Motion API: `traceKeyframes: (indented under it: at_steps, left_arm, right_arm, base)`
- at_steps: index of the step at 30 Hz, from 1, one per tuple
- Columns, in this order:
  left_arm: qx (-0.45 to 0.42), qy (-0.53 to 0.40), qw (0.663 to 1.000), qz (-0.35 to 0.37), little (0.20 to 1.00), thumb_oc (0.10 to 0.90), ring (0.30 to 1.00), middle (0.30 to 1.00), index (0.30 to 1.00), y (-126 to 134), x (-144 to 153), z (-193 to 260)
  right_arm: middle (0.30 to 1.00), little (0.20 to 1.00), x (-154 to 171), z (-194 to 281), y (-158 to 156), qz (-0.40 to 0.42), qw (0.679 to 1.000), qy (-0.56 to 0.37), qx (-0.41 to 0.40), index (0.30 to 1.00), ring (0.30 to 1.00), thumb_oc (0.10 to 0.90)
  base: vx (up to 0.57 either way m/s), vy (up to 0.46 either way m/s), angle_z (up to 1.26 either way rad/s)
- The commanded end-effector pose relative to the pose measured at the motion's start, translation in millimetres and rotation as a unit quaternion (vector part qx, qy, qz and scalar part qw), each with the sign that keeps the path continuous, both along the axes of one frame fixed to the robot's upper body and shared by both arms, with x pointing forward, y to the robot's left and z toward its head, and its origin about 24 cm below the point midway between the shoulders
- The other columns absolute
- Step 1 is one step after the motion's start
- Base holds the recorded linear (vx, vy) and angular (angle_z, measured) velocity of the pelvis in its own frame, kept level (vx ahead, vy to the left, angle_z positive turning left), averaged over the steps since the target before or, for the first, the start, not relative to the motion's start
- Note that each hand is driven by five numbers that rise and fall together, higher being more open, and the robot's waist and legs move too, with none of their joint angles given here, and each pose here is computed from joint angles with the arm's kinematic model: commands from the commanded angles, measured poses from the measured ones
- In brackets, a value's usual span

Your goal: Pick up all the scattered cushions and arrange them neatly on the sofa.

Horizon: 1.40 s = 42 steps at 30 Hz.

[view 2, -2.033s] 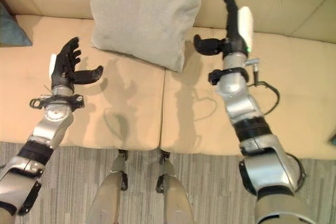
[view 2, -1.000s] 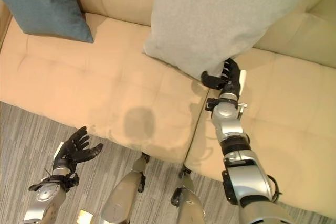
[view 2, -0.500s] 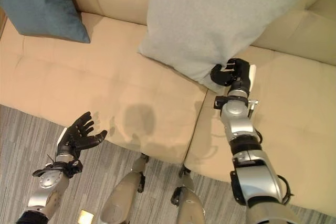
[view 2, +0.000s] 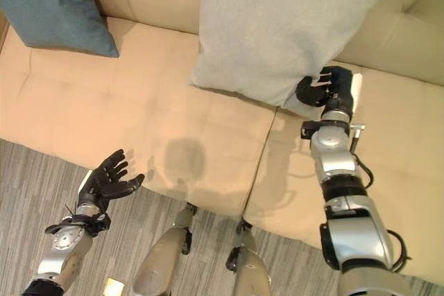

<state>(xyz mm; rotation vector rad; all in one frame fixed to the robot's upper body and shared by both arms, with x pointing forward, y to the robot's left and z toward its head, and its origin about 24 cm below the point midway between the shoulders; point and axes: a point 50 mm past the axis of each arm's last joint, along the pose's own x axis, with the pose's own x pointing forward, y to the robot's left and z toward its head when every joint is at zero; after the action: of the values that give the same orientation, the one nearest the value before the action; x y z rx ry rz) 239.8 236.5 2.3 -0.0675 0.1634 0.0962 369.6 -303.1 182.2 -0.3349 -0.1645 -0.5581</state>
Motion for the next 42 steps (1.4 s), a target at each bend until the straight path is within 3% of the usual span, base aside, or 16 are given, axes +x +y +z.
traceKeyframes:
  at_steps: [1,4,5,14,21,26,28,32,39,42]
  left_arm:
    - [0.029,-0.050,0.998,-0.011,0.900,0.800,0.900,0.900,0.900,12,-5,19]
    - [0.029,-0.051,0.998,-0.015,0.900,0.800,0.900,0.900,0.900,11,-5,19]
    - [0.030,-0.050,0.998,-0.017,0.900,0.800,0.900,0.900,0.900,10,-5,19]
    - [0.028,-0.052,0.998,-0.011,0.900,0.800,0.900,0.900,0.900,12,-7,20]
    - [0.027,-0.030,0.999,0.000,0.900,0.800,0.900,0.900,0.900,17,-18,12]
    - [0.025,-0.010,1.000,0.004,0.900,0.800,0.900,0.900,0.900,15,-26,3]
    - [0.032,0.016,0.999,0.014,0.900,0.800,0.900,0.900,0.900,18,-38,-7]
    - [0.065,0.045,0.997,0.013,0.900,0.800,0.900,0.900,0.900,23,-47,-16]
    - [0.109,0.163,0.980,0.036,0.900,0.800,0.900,0.900,0.900,33,-75,-59]
    - [0.122,0.195,0.973,0.036,0.900,0.800,0.900,0.900,0.900,34,-83,-70]
  right_arm:
    - [0.300,0.300,-3,97,15,0.027,0.980,-0.170,-0.095,0.300,0.300,0.400]
    - [0.300,0.300,-2,96,15,0.029,0.982,-0.165,-0.092,0.300,0.300,0.400]
    - [0.900,0.900,0,93,16,0.033,0.983,-0.159,-0.088,0.900,0.900,0.800]
    - [0.900,0.900,-2,78,22,0.055,0.983,-0.142,-0.103,0.900,0.900,0.800]
    - [0.900,0.900,-32,46,-9,0.032,0.983,-0.099,-0.151,0.900,0.900,0.800]
    - [0.900,0.900,-54,-13,-3,0.075,0.987,-0.030,-0.138,0.900,0.900,0.800]
    - [0.900,0.900,-78,-62,3,0.108,0.985,0.044,-0.124,0.900,0.900,0.800]
    - [0.900,0.900,-103,-110,0,0.119,0.975,0.138,-0.129,0.900,0.900,0.800]
    - [0.900,0.900,-161,-209,-3,0.086,0.945,0.314,-0.029,0.900,0.900,0.800]
    - [0.900,0.900,-176,-229,-2,0.076,0.933,0.352,-0.005,0.900,0.900,0.800]
  base:
    - [0.00,0.000,0.00]
    - [0.00,0.000,0.00]
    - [0.00,0.000,0.00]
    - [0.00,0.000,0.00]
    - [0.03,0.005,0.03]
    - [0.02,0.008,-0.04]
    - [0.05,0.028,-0.18]
    - [0.02,0.024,-0.17]
    - [0.03,-0.005,-0.18]
    - [0.00,-0.045,-0.10]
